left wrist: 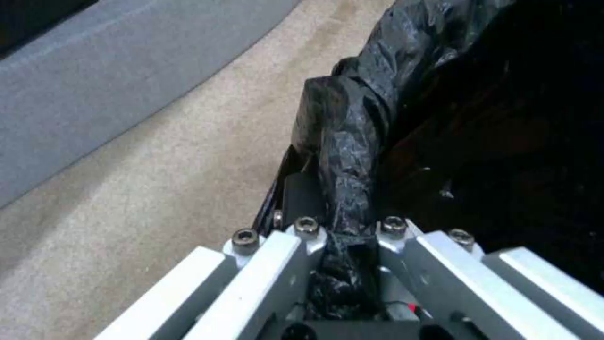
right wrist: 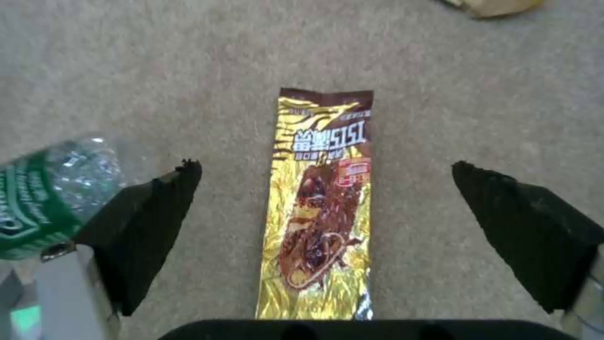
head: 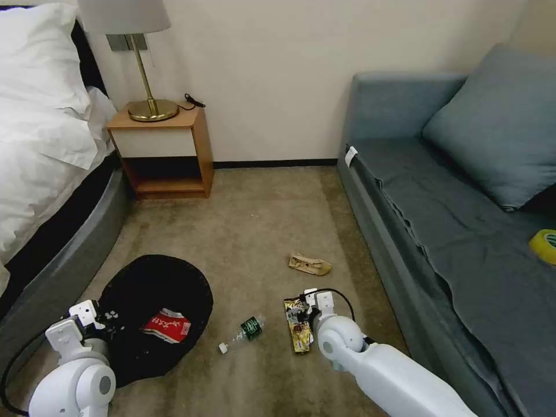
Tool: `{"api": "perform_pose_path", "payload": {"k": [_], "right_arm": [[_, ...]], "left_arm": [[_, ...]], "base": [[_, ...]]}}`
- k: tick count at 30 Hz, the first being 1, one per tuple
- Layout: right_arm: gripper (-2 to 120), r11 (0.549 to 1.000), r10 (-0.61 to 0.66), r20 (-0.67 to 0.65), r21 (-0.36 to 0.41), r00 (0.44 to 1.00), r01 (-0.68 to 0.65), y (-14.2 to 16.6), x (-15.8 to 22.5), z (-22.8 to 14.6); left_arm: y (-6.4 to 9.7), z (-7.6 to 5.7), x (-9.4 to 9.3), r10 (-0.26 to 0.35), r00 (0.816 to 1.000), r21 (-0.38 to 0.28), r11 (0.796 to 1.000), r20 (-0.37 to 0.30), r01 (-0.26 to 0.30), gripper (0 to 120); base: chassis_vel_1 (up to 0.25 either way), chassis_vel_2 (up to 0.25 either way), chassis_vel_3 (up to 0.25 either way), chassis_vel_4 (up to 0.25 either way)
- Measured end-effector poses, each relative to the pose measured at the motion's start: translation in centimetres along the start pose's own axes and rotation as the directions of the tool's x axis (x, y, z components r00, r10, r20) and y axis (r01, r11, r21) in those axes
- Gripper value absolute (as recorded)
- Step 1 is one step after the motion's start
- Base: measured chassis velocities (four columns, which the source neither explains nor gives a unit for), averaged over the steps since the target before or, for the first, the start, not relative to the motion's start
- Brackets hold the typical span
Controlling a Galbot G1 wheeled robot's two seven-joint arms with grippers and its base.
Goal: Pick up the trash bin, then pick up the garbage on the floor and place it into the trash bin.
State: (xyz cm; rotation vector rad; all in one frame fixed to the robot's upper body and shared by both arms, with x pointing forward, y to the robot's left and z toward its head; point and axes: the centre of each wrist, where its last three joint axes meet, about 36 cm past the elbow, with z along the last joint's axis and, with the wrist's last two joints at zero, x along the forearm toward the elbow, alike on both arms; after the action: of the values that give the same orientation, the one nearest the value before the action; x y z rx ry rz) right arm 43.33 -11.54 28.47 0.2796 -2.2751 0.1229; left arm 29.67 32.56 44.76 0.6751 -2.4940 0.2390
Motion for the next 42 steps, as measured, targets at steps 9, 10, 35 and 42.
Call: {"api": "perform_pose_path", "payload": {"k": [9, 10, 35, 42], "right_arm": [[100, 0.998, 0.015, -0.012, 0.054, 1.0, -0.015, 0.5, -2.8, 2.1], [100, 0.998, 0.02, -0.014, 0.059, 1.0, -0.019, 0.4, -3.0, 2.5], [100, 0.99, 0.081, -0.01, 0.115, 0.997, -0.079, -0.2, -7.4, 6.1], [100, 0.988, 0.089, 0.002, 0.124, 0.996, -0.089, -0.3, -7.9, 6.7]], "left_arm": [[0.2, 0.2, 0.0, -0.007, 1.0, -0.002, 1.0, -0.001, 0.007, 2], [0.2, 0.1, 0.1, -0.007, 1.0, -0.002, 1.0, 0.0, 0.007, 2], [0.5, 0.0, 0.6, -0.011, 1.0, -0.016, 1.0, 0.012, 0.011, 2], [0.5, 0.1, 0.6, -0.011, 1.0, -0.016, 1.0, 0.016, 0.011, 2]], "base": [[0.0, 0.0, 0.0, 0.0], [0.0, 0.0, 0.0, 0.0], [0.0, 0.0, 0.0, 0.0], [0.0, 0.0, 0.0, 0.0]]}}
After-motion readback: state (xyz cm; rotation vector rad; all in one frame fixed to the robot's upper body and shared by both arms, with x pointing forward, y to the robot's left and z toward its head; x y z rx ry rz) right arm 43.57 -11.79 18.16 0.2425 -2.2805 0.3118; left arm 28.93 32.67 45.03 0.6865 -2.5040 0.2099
